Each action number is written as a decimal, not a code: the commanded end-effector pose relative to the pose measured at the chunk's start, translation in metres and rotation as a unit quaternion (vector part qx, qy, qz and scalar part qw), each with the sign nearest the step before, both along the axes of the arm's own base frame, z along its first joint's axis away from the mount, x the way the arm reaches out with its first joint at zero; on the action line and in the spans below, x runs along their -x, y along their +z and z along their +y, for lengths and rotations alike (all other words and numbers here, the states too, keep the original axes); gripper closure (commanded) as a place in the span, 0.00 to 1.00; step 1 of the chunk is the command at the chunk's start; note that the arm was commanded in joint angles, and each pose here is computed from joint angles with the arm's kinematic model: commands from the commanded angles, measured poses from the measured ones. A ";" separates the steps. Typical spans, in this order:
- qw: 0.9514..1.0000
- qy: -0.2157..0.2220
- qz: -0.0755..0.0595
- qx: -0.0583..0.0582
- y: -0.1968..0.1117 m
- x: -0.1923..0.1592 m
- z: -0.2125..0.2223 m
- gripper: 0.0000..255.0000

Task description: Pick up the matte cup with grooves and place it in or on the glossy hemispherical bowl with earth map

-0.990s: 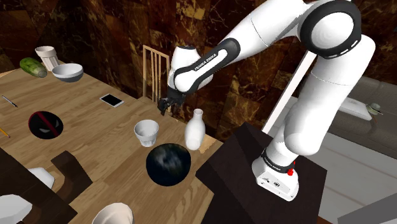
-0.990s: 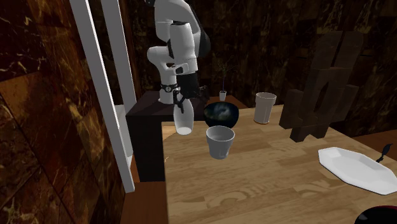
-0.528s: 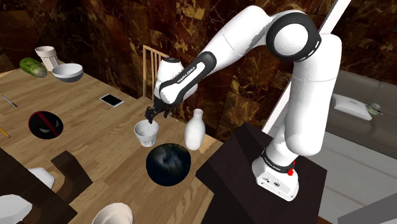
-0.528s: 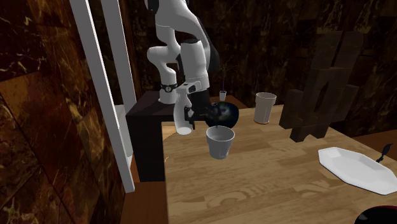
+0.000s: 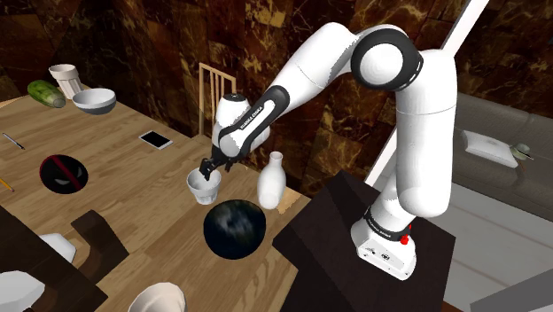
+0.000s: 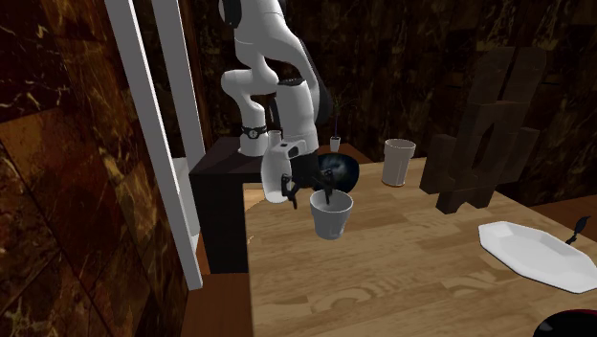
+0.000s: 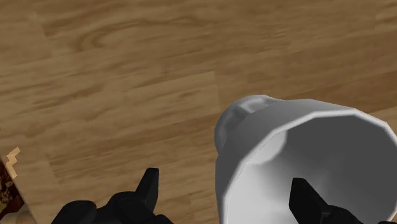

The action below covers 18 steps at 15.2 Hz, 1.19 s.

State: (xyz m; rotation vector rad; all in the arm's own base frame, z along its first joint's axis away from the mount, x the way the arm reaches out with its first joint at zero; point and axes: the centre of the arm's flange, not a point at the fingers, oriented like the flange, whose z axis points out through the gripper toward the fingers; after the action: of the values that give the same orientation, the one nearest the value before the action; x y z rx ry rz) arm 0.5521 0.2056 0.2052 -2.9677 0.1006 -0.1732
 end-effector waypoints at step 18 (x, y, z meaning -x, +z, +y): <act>1.000 0.000 0.000 0.000 0.002 -0.001 0.000 1.00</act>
State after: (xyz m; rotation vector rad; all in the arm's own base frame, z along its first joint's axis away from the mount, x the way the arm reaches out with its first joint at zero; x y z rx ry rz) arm 0.5533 0.2066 0.2040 -2.9678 0.1006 -0.1733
